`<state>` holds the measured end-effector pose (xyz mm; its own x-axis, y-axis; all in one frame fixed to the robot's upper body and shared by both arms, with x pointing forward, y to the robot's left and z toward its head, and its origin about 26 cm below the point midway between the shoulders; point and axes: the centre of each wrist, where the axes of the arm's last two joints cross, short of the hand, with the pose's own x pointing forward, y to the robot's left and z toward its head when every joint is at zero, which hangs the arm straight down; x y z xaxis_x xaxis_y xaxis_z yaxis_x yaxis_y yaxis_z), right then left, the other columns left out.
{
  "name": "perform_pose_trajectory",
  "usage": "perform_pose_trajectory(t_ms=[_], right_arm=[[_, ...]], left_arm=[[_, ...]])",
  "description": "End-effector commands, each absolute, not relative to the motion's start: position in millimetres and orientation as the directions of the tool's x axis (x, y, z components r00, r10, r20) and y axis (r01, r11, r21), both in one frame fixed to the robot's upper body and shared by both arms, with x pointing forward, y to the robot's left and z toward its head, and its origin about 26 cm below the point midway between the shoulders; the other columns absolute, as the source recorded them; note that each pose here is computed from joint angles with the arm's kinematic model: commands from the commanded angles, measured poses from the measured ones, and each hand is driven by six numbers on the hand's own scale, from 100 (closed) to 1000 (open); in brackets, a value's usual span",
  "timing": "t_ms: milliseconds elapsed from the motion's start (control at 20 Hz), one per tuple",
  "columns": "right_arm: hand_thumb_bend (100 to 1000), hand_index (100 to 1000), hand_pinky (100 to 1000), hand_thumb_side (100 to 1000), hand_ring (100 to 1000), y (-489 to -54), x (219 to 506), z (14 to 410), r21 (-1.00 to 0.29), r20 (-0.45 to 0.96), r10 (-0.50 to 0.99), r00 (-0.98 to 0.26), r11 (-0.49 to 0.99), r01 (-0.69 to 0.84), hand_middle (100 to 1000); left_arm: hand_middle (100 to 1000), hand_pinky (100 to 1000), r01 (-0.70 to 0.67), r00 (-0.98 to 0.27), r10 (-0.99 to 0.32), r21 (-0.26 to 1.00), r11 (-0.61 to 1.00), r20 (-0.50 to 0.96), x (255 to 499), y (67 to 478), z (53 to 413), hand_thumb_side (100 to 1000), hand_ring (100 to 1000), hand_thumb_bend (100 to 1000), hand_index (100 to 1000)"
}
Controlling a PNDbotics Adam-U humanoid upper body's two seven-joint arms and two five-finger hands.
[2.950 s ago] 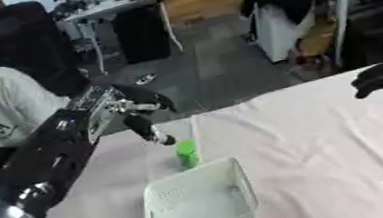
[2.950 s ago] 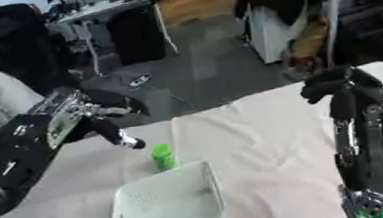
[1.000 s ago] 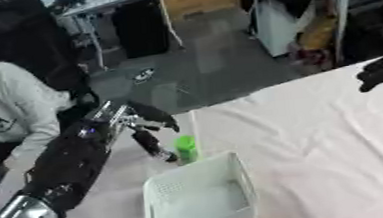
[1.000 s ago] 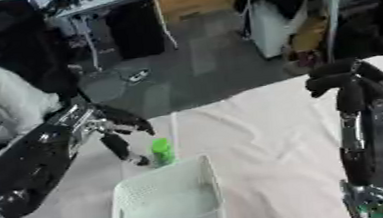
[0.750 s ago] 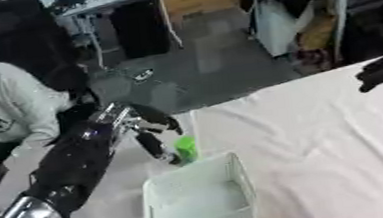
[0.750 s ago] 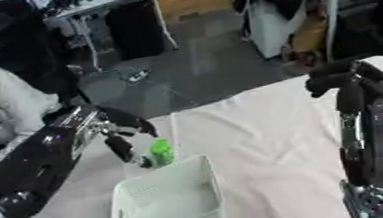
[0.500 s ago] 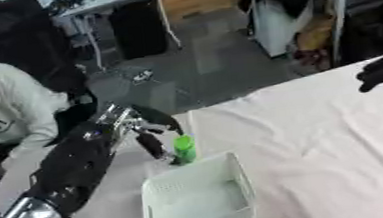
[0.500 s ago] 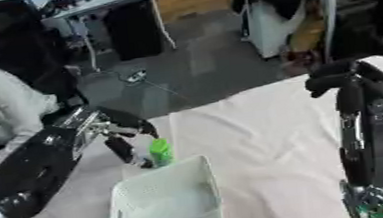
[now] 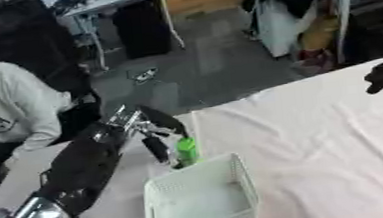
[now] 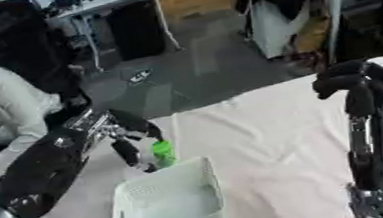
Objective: Pick up objects on the table and place them in the box.
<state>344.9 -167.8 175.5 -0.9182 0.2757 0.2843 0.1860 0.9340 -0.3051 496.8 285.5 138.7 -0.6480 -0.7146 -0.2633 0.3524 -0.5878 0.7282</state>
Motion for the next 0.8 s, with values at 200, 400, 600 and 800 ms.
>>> perform_pose_trajectory(t_ms=[200, 400, 600, 800], right_arm=[[100, 555, 393, 1000, 518, -160.7, 343.8, 189.4, -0.288, 0.246, 0.251, -0.936, 0.941, 0.177, 544], [100, 555, 393, 1000, 518, -161.0, 343.9, 189.5, -0.287, 0.246, 0.253, -0.935, 0.941, 0.179, 544], [100, 555, 393, 1000, 518, -162.1, 344.2, 188.9, -0.290, 0.248, 0.258, -0.934, 0.939, 0.183, 544], [100, 555, 393, 1000, 518, -163.7, 344.6, 187.7, -0.294, 0.250, 0.265, -0.931, 0.937, 0.188, 544]], left_arm=[[1000, 1000, 0.368, -0.789, -0.559, 0.530, -0.764, -0.257, 498.0, 296.4, 152.3, 831, 1000, 759, 1000], [1000, 1000, 0.364, -0.785, -0.564, 0.546, -0.755, -0.257, 498.0, 297.9, 151.1, 831, 1000, 745, 1000], [1000, 1000, 0.363, -0.782, -0.575, 0.572, -0.735, -0.242, 498.4, 300.9, 153.4, 834, 1000, 724, 1000], [1000, 1000, 0.368, -0.779, -0.591, 0.610, -0.702, -0.210, 498.7, 304.6, 159.1, 839, 1000, 697, 1000]])
